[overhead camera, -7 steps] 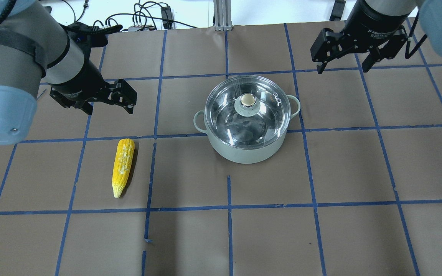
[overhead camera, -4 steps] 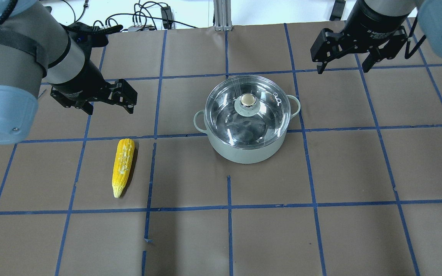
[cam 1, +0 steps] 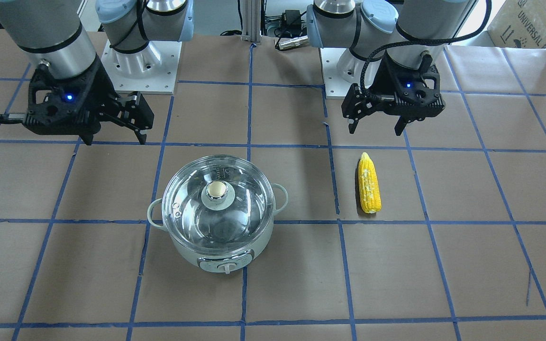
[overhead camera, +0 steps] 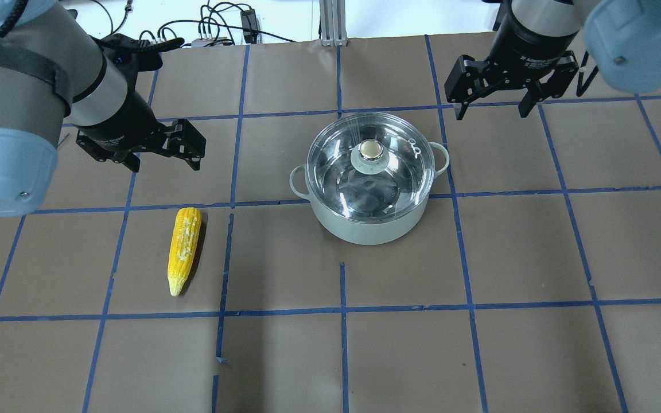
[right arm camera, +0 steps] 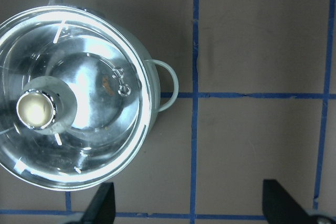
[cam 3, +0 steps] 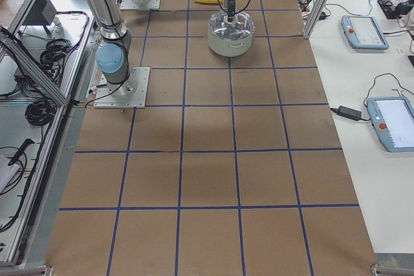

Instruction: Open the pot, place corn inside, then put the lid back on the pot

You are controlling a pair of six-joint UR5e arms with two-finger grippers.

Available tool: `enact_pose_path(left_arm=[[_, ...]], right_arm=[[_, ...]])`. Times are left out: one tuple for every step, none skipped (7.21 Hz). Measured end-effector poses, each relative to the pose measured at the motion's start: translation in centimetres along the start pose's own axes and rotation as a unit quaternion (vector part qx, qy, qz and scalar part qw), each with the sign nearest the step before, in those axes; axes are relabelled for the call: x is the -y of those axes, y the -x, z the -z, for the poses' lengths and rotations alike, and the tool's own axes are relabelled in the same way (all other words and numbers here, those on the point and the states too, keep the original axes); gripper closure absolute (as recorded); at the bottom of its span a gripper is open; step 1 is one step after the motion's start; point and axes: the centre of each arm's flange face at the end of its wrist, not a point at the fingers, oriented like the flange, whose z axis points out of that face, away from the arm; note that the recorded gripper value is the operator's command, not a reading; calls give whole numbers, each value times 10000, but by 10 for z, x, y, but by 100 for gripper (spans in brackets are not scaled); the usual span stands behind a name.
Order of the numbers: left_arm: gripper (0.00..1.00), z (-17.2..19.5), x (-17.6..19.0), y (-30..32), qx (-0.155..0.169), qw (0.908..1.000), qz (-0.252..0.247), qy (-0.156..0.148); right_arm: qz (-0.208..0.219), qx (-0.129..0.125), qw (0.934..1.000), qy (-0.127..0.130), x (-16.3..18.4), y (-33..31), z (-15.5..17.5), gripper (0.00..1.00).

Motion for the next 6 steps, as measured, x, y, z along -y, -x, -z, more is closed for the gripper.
enact_pose_path(left_arm=[[0, 0, 0, 0, 1, 10000, -1, 1], [0, 0, 0, 0, 0, 10000, -1, 0], [0, 0, 0, 0, -1, 10000, 0, 0], [0, 1, 0, 0, -1, 10000, 1, -6], [0, 1, 0, 0, -1, 10000, 1, -11], [0, 1, 0, 0, -1, 10000, 3, -12]], right_arm=[[117, -3, 9999, -51, 11, 24, -17, 0], [187, 6, 9998, -123, 19, 50, -35, 0], [181, 19, 9997, -177, 25, 69, -50, 0], [122, 33, 9997, -205, 29, 78, -59, 0], [28, 46, 9998, -213, 32, 82, -65, 0], [-83, 54, 9997, -226, 34, 87, -72, 0]])
